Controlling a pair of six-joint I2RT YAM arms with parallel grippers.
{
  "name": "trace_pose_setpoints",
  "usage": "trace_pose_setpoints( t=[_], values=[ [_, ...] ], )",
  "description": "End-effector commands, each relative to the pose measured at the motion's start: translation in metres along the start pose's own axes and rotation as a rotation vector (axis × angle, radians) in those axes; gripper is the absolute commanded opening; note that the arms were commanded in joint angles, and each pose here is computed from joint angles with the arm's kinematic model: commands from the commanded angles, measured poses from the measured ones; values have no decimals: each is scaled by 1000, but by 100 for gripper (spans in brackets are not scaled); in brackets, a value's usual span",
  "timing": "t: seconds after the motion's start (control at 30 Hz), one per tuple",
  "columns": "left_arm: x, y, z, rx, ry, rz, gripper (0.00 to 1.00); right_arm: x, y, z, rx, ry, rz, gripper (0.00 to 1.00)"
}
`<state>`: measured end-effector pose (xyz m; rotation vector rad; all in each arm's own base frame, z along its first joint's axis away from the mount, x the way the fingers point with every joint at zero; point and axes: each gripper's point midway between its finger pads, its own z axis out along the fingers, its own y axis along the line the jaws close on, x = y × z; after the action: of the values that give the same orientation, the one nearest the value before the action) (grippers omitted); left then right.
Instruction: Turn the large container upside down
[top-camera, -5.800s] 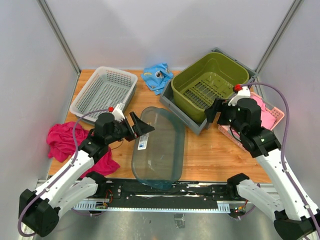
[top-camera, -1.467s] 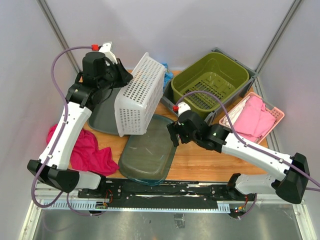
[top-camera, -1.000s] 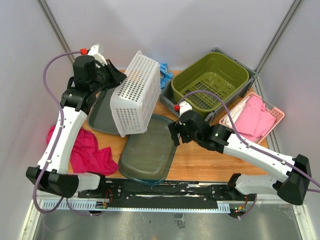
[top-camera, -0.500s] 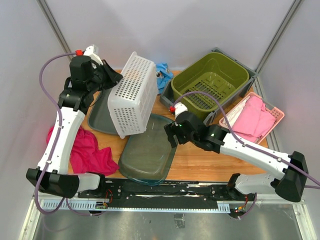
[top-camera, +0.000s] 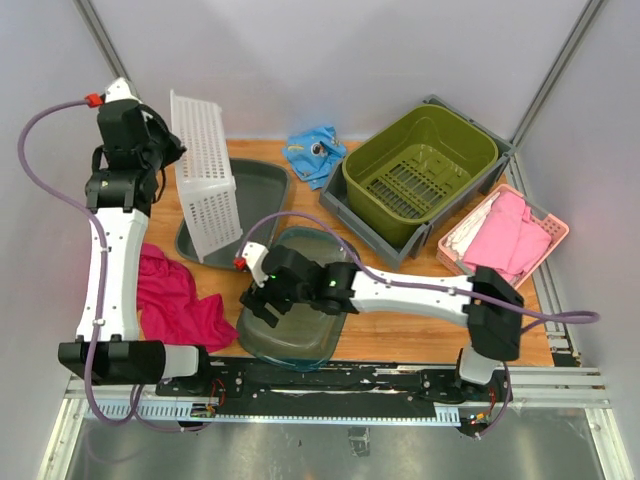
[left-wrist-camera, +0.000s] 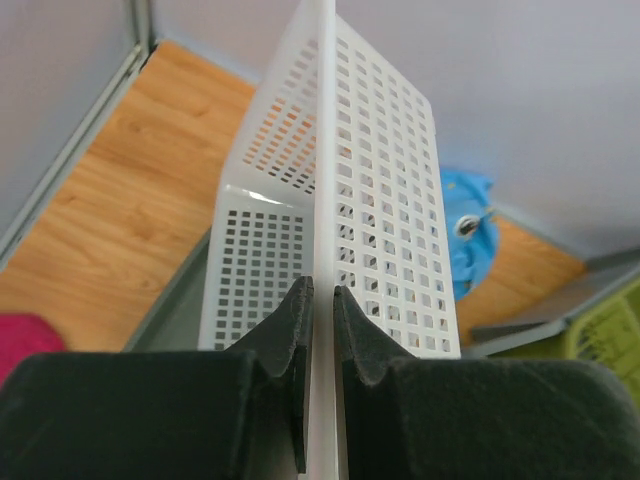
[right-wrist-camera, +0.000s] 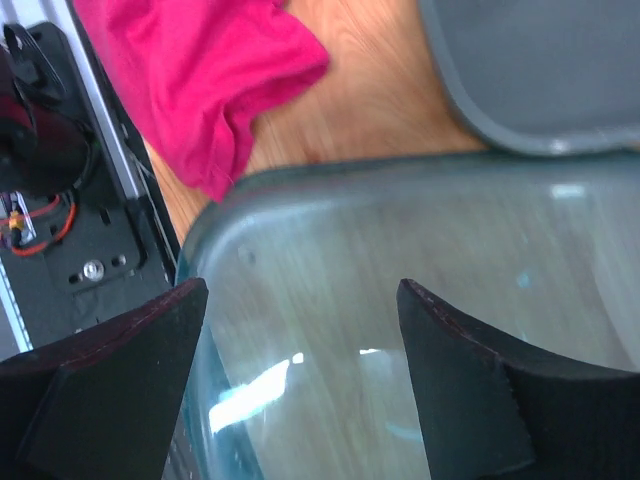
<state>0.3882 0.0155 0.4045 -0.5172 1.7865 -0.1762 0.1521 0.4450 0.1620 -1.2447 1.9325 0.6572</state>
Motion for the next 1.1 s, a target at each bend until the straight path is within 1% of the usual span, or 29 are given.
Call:
trace_pose_setpoints(
  t=[0.0,0.13,0.23,0.37,0.47,0.6,0.67,0.7,0.73,0.8,0.83,0.87,0.93,0.97,1.0,1.07],
  values=[
    [-2,10,14,-16,-64,61,0,-32,30,34,-143,-73,-61,77],
    [2,23,25,-63,-80,120,0,-40,39,62,-163,-90,-63,76],
    [9,23,37,-56,-74,139,0,-40,47,78,-197,-85,-63,76],
    [16,12,58,4,-50,156,0,-19,54,99,-232,-21,-45,75],
    [26,6,73,38,-5,177,0,5,50,101,-214,46,-41,75],
    [45,5,87,70,58,207,0,43,34,86,-157,148,-63,76],
    [53,5,88,82,84,212,0,62,26,69,-129,209,-73,76],
    [56,4,88,87,95,215,4,70,23,60,-123,235,-71,76],
    [58,5,88,87,108,215,14,78,21,50,-120,258,-72,77],
    [58,4,85,89,119,214,40,92,19,31,-125,295,-78,76],
    [55,2,81,93,117,214,57,100,17,20,-122,321,-81,76],
    [53,0,78,99,119,214,67,105,15,10,-115,336,-82,77],
    [47,-3,69,109,116,215,84,107,11,-12,-102,349,-83,76],
    [43,-5,64,113,106,215,89,104,9,-23,-95,337,-83,77],
    [38,-7,58,119,96,217,92,99,7,-35,-84,320,-83,77],
    [30,-14,46,136,73,226,95,88,-2,-58,-38,274,-80,79]
  ],
)
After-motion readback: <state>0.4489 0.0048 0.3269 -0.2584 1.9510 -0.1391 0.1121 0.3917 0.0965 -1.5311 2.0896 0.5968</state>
